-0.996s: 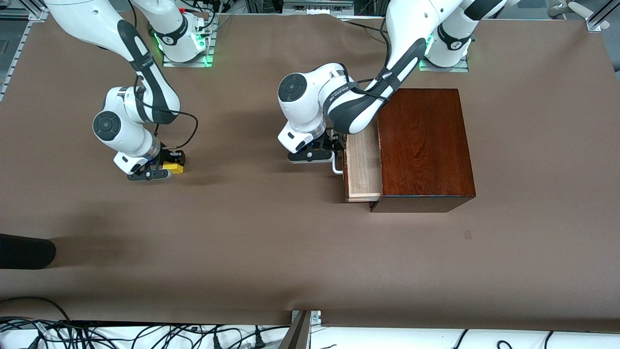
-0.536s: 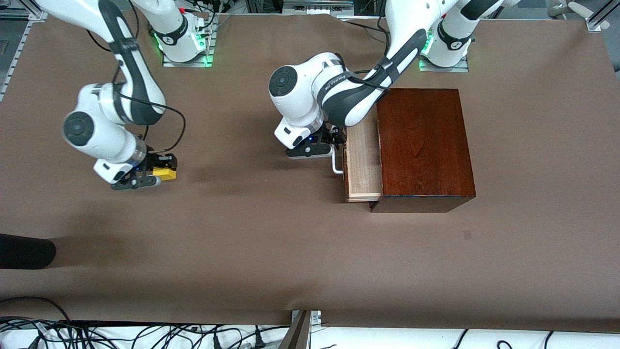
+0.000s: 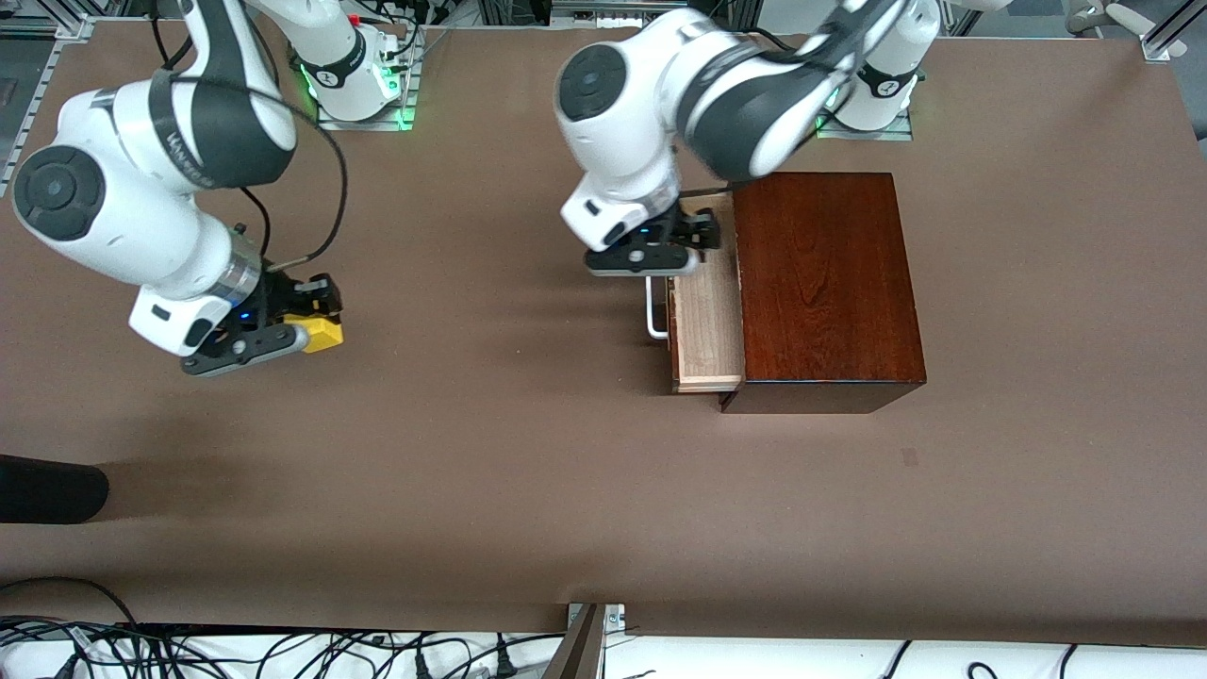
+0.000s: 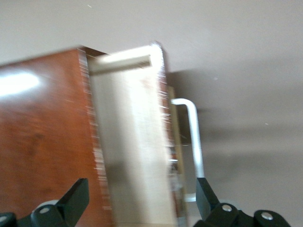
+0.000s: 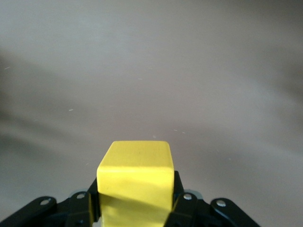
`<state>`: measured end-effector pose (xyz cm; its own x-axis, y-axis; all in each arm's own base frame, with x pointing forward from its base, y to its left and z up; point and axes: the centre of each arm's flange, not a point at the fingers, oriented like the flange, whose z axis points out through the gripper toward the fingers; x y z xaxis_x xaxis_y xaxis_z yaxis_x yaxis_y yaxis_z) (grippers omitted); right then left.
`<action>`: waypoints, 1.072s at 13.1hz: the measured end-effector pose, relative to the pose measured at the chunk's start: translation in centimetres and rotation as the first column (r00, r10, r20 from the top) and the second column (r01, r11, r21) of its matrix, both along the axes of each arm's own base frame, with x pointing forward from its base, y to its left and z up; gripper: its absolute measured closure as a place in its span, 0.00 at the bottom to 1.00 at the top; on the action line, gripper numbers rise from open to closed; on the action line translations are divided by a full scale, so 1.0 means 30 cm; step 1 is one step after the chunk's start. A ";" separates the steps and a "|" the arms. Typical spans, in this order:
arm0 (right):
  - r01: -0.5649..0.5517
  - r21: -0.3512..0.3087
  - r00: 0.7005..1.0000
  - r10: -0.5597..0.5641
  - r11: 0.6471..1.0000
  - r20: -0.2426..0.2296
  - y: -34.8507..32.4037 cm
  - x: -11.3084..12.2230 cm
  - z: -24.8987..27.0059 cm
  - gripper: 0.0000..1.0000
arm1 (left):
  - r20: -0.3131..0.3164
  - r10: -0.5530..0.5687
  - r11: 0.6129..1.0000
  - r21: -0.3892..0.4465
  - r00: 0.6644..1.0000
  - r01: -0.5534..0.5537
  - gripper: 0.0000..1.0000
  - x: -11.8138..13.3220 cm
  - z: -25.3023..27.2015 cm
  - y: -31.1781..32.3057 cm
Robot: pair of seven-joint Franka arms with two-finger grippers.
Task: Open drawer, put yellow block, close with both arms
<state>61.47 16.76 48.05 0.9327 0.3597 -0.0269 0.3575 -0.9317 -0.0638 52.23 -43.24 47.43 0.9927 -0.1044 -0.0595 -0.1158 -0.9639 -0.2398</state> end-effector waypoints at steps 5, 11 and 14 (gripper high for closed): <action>-0.452 -0.021 0.891 0.452 0.892 0.028 0.377 -0.114 0.056 0.44 | -0.038 -0.009 0.995 -0.098 0.999 0.005 0.00 0.230 0.234 0.522; -0.771 -0.131 0.618 0.782 0.623 0.083 0.918 -0.285 0.088 0.44 | -0.065 0.076 0.976 -0.198 0.995 -0.087 0.00 0.318 0.383 1.060; -0.861 -0.140 0.483 0.872 0.489 0.071 1.252 -0.472 -0.020 0.44 | -0.078 0.084 0.964 -0.245 0.993 -0.101 0.00 0.304 0.428 1.190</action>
<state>47.32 54.33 47.44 0.1454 0.9893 -0.0106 0.9852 -0.1438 0.0932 61.35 -7.54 60.27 0.9935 -0.0321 -0.1096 -0.0309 -0.9994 0.0131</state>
